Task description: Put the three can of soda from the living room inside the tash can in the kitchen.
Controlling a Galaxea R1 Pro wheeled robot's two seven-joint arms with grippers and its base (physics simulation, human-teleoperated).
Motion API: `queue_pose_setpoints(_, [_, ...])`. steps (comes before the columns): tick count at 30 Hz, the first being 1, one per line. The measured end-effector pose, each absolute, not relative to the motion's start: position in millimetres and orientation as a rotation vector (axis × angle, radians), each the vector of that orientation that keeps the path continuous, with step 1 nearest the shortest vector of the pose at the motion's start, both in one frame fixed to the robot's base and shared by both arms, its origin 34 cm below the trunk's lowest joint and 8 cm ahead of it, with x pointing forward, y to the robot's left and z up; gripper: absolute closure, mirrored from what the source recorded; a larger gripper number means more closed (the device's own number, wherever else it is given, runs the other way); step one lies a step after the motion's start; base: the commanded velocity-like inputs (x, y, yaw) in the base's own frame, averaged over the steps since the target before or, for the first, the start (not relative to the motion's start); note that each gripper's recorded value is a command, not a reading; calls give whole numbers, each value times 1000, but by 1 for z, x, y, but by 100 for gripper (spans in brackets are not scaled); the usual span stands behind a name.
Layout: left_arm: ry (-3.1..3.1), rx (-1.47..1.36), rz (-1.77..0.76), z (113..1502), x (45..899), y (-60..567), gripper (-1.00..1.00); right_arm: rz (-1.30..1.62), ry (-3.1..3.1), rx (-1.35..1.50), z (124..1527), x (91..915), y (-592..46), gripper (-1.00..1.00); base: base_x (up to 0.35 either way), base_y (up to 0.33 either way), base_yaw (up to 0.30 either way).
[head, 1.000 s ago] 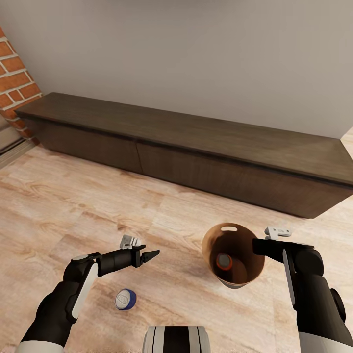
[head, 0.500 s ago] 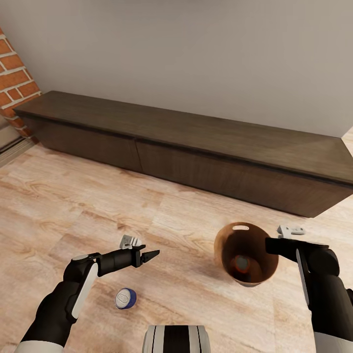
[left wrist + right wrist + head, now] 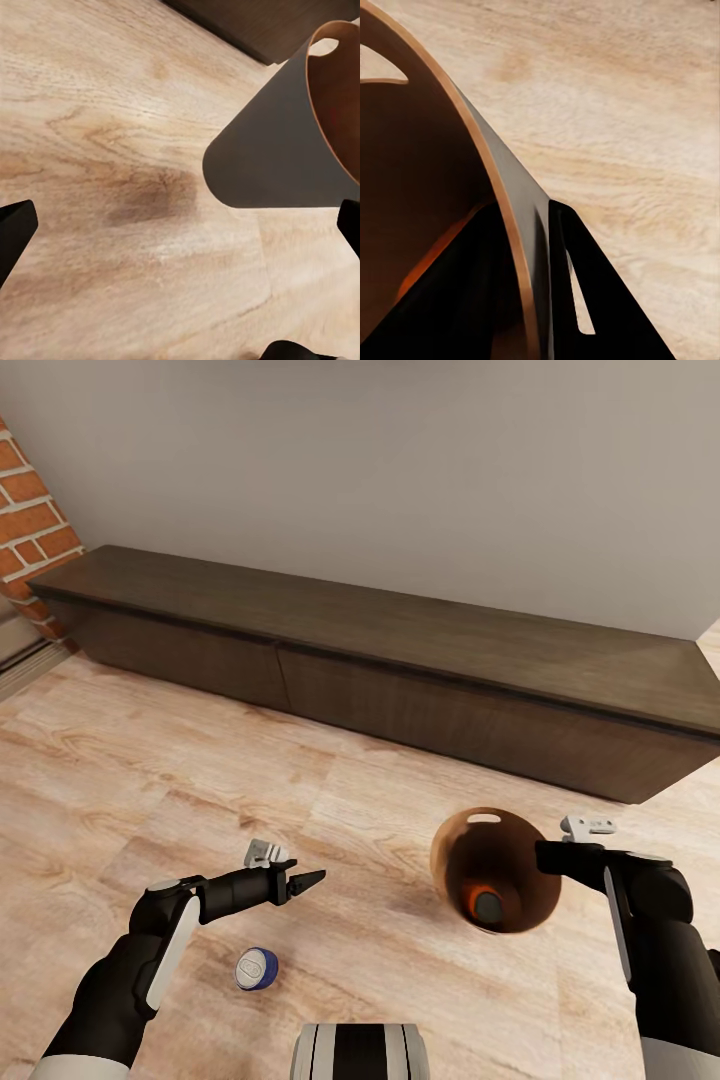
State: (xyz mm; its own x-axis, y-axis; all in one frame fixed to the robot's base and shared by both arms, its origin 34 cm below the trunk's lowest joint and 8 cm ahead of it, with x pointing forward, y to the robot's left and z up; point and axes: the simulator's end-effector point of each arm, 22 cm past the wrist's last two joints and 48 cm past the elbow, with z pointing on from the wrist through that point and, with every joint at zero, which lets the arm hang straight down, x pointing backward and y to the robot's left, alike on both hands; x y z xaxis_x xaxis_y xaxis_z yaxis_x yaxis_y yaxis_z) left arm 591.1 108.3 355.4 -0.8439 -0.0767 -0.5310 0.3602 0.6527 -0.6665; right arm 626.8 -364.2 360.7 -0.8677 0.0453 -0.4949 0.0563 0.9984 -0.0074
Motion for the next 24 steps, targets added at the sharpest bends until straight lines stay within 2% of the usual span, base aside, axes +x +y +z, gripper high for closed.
queue_pose_setpoints(21, [2348, 223, -1098, 355, 591, 110, -100, -12, 2634, 70, 359, 625, -357, 100, 0, 0, 0])
queue_pose_setpoints(24, [2347, 222, -1100, 355, 591, 109, -100, -10, 2634, 71, 359, 625, -357, 100, 130, 0, 0])
